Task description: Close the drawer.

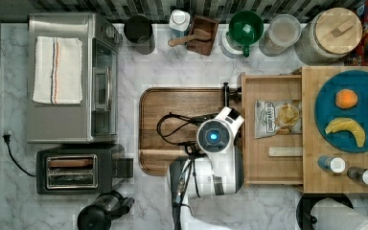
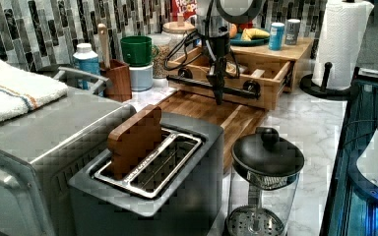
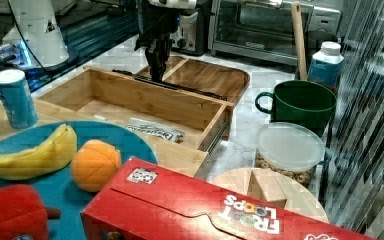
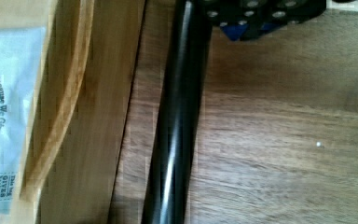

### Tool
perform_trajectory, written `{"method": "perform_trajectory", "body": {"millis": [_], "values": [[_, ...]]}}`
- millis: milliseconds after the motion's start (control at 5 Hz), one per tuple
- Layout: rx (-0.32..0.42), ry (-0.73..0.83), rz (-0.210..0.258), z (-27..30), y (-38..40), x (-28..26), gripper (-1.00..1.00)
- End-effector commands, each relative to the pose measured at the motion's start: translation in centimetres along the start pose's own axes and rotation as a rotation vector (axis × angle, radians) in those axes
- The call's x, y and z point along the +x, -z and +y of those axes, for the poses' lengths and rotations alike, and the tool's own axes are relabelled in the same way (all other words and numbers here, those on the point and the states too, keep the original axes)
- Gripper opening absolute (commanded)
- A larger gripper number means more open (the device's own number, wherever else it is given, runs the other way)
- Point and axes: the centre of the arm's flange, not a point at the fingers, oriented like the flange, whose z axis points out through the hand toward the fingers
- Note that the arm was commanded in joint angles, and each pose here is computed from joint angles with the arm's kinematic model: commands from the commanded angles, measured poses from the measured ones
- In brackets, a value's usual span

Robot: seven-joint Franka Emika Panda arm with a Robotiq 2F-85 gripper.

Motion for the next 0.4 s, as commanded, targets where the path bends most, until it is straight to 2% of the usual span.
{"method": "perform_trajectory", "body": {"millis": [200, 400], "values": [[-0.07, -0.138, 0.255, 12.8, 4.9, 0.6, -1.0], [-0.089, -0.155, 0.315, 15.7, 5.4, -0.2, -1.0]]}}
